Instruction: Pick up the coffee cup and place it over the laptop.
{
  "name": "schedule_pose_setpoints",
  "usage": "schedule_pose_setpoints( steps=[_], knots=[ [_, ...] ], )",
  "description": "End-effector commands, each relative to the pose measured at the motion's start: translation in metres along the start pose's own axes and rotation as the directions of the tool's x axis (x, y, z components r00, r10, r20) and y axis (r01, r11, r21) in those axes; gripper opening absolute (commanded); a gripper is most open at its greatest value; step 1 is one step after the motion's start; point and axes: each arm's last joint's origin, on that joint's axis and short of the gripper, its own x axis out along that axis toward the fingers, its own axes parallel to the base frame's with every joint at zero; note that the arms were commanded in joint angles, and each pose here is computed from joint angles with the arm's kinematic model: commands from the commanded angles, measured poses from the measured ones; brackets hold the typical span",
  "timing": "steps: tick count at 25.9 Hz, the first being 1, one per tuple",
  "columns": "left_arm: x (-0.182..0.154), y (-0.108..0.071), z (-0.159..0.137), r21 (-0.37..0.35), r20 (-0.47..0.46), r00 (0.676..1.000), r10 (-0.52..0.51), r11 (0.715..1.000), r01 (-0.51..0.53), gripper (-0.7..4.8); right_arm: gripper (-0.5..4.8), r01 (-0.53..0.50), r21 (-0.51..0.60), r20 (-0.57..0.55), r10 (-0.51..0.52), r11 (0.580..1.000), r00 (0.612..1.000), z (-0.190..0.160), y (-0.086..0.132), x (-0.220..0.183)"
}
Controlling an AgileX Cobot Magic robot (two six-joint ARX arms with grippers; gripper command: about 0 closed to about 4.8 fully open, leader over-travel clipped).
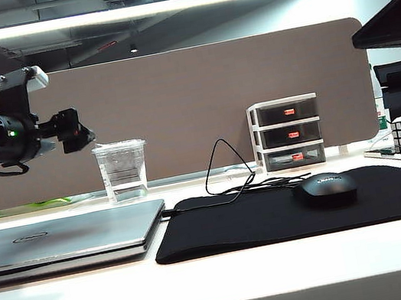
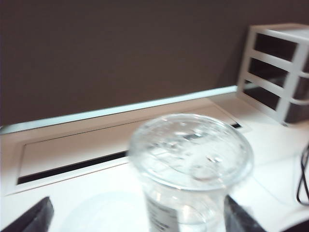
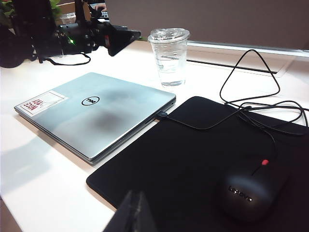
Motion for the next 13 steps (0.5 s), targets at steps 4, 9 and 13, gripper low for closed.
schedule_pose_setpoints(
  steps=[4, 9, 13],
  knots=[
    [-0.002, 0.017, -0.035, -0.067, -0.111, 0.989, -0.099, 0.994, 0.092, 4.79, -0.05, -0.002, -0.007, 0.009, 0.002, 1.0, 1.0, 0.002, 0.0, 0.0],
    [0.0, 0.02, -0.035, -0.036, -0.06, 0.994, -0.09, 0.995, 0.088, 4.79, -0.05, -0.001, 0.001, -0.011, 0.001, 1.0, 1.0, 0.0, 0.0, 0.0],
    [0.001, 0.017, -0.035, -0.04, -0.057, 0.993, -0.1, 0.994, 0.097, 4.79, -0.05, -0.001, 0.001, -0.011, 0.001, 1.0, 1.0, 0.0, 0.0, 0.0]
  ],
)
